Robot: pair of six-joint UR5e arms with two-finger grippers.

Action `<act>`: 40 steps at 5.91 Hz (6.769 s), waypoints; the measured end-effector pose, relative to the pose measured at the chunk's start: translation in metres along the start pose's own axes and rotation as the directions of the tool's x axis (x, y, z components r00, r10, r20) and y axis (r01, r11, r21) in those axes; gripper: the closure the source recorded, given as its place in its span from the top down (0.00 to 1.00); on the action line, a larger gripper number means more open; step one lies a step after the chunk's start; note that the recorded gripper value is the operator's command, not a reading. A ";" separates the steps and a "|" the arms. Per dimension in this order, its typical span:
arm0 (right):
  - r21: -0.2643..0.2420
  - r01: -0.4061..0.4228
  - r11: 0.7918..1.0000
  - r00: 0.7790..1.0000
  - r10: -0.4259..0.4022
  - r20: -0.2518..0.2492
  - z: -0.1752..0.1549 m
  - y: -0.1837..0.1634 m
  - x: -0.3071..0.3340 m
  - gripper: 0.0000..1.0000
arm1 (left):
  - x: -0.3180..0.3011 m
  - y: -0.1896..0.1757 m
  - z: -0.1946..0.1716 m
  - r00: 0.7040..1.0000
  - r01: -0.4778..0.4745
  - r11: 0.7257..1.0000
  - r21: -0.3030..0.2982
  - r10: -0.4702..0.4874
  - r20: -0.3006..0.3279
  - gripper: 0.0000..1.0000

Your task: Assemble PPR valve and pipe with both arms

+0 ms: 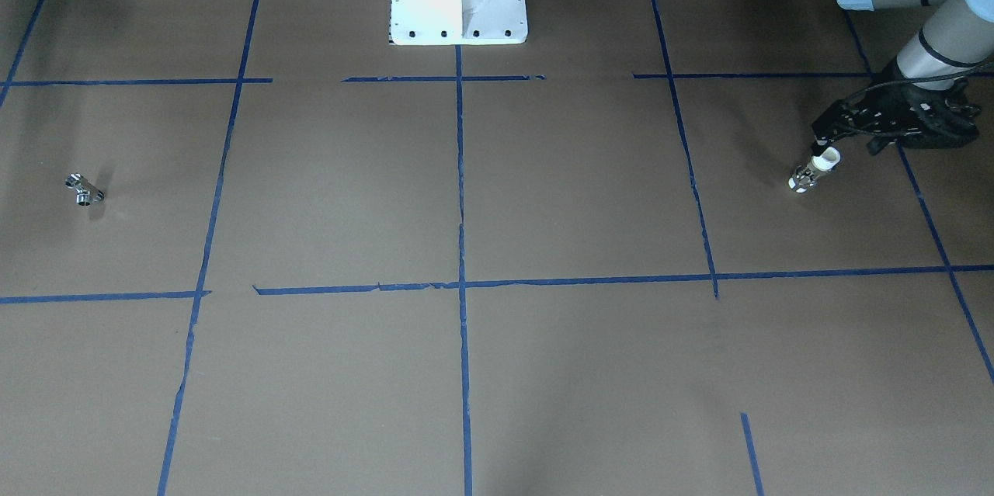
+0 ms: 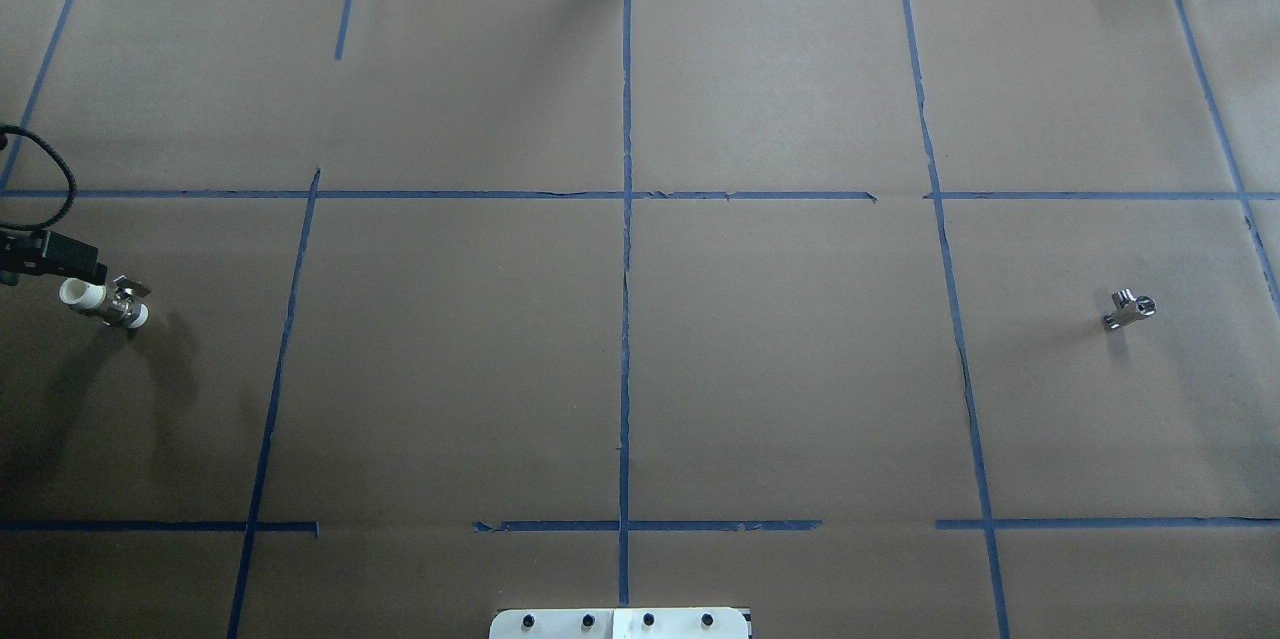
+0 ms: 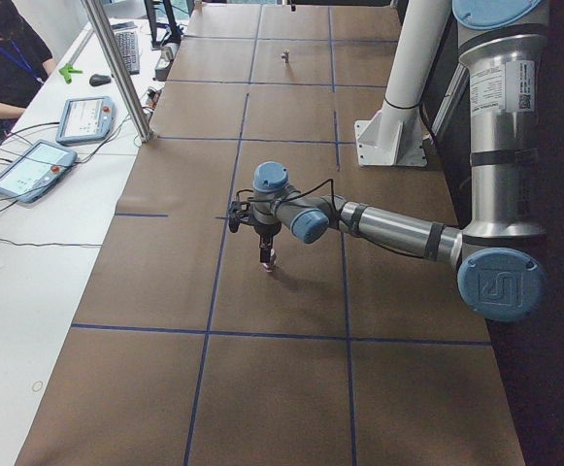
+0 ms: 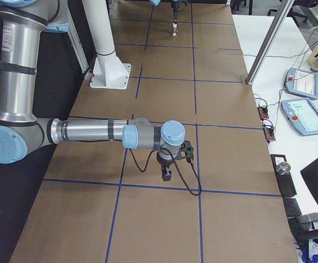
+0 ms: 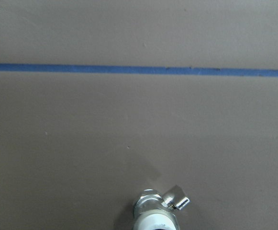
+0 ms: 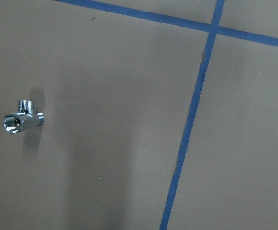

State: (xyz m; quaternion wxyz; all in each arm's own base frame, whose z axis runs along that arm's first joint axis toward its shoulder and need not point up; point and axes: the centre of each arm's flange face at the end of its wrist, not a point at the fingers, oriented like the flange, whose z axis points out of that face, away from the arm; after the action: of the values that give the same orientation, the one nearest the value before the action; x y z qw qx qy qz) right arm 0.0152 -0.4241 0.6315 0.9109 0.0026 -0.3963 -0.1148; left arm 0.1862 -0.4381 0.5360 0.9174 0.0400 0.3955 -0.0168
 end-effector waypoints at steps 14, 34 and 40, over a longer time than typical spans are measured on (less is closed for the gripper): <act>0.002 0.001 1.000 1.000 -0.001 0.004 -0.001 0.000 -0.001 1.00 | 0.255 -0.035 -0.058 0.968 0.250 0.968 -0.036 -0.249 0.027 0.01; 0.068 0.023 0.997 1.000 -0.023 0.004 -0.006 -0.031 -0.047 1.00 | 0.223 -0.039 -0.062 0.975 -0.222 0.973 -0.057 0.220 -0.043 1.00; 0.063 0.017 0.998 1.000 -0.018 0.018 0.010 -0.053 -0.111 1.00 | -0.267 -0.006 -0.098 0.984 -0.177 0.980 -0.091 0.178 0.003 1.00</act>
State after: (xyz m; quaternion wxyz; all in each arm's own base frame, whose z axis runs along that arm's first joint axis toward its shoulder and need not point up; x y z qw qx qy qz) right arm -0.0765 -0.4515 0.5532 0.9056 0.0337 -0.4082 -0.1103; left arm -0.0686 -0.4359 0.6632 0.9183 0.0337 0.3857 0.0828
